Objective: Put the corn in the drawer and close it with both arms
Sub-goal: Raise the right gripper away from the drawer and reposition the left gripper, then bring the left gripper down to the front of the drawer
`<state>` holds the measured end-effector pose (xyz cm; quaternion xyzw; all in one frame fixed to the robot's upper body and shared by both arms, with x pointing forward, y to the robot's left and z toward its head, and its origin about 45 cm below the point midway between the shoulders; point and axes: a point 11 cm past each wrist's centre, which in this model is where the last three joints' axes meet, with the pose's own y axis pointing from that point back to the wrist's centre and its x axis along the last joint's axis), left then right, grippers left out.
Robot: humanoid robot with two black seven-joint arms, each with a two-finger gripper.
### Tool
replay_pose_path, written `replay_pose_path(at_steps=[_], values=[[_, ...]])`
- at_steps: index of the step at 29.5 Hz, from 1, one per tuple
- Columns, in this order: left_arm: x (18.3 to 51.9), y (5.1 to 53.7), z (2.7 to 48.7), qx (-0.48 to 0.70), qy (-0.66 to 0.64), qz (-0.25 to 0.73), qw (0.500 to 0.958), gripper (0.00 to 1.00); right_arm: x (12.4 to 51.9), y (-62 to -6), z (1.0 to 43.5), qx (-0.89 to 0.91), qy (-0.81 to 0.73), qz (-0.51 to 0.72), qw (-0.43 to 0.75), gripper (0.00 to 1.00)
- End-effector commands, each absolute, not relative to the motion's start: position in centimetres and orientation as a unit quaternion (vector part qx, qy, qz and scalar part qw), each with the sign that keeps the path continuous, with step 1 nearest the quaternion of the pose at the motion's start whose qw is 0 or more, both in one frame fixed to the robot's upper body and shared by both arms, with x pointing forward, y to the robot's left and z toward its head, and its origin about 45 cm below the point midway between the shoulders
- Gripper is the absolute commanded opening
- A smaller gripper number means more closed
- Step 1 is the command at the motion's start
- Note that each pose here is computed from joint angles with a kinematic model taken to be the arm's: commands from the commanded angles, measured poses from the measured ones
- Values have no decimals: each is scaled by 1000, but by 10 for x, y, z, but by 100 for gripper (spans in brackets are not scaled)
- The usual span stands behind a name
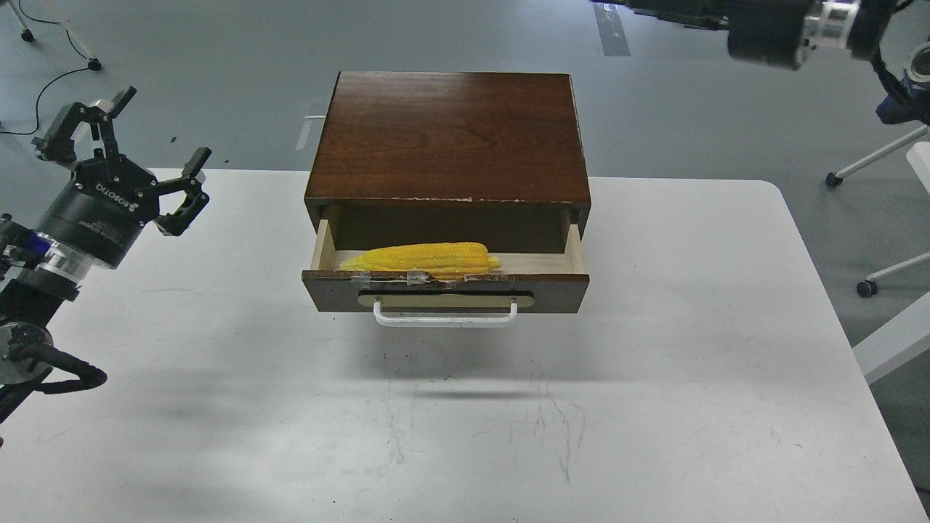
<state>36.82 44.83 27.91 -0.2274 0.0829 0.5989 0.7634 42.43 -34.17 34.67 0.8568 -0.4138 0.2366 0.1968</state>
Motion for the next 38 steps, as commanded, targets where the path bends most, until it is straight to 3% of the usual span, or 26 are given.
replay_pose_path(at_steps=[1, 4, 7, 10, 11, 15, 19, 23, 29, 33, 35, 36, 37, 38], values=[[381, 454, 300, -238, 58, 601, 761, 99, 411, -371, 300, 852, -472, 149, 173, 100], [387, 445, 314, -233, 40, 586, 775, 99, 402, -375, 271, 850, -494, 92, 157, 100], [388, 412, 334, -204, -5, 536, 819, 99, 403, -378, 244, 840, -521, 47, 143, 100], [373, 354, 357, -150, -70, 442, 882, 99, 414, -383, 226, 822, -553, 26, 134, 100], [373, 354, 357, -150, -70, 441, 882, 99, 414, -383, 226, 822, -553, 26, 134, 100], [339, 279, 366, -75, -175, 309, 932, 99, 413, -388, 210, 813, -565, 14, 142, 100], [311, 229, 350, 27, -306, 197, 931, 99, 408, -390, 203, 812, -566, 7, 147, 100], [294, 190, 319, 112, -424, 109, 892, 98, 402, -393, 193, 809, -567, -2, 153, 100], [266, 157, 271, 128, -405, 36, 905, 92, 399, -395, 190, 808, -568, -6, 155, 100], [244, 156, 235, 144, -358, 9, 923, 76, 397, -395, 188, 808, -568, -8, 155, 100], [241, 161, 222, 156, -353, 17, 922, 54, 395, -394, 186, 808, -568, -12, 154, 100], [239, 166, 212, 168, -353, 21, 920, 35, 396, -395, 187, 807, -571, -12, 150, 100], [238, 167, 209, 172, -351, 22, 920, 27, 396, -395, 187, 807, -572, -13, 149, 100], [237, 169, 205, 176, -349, 24, 920, 4, 395, -395, 186, 806, -573, -15, 147, 100]])
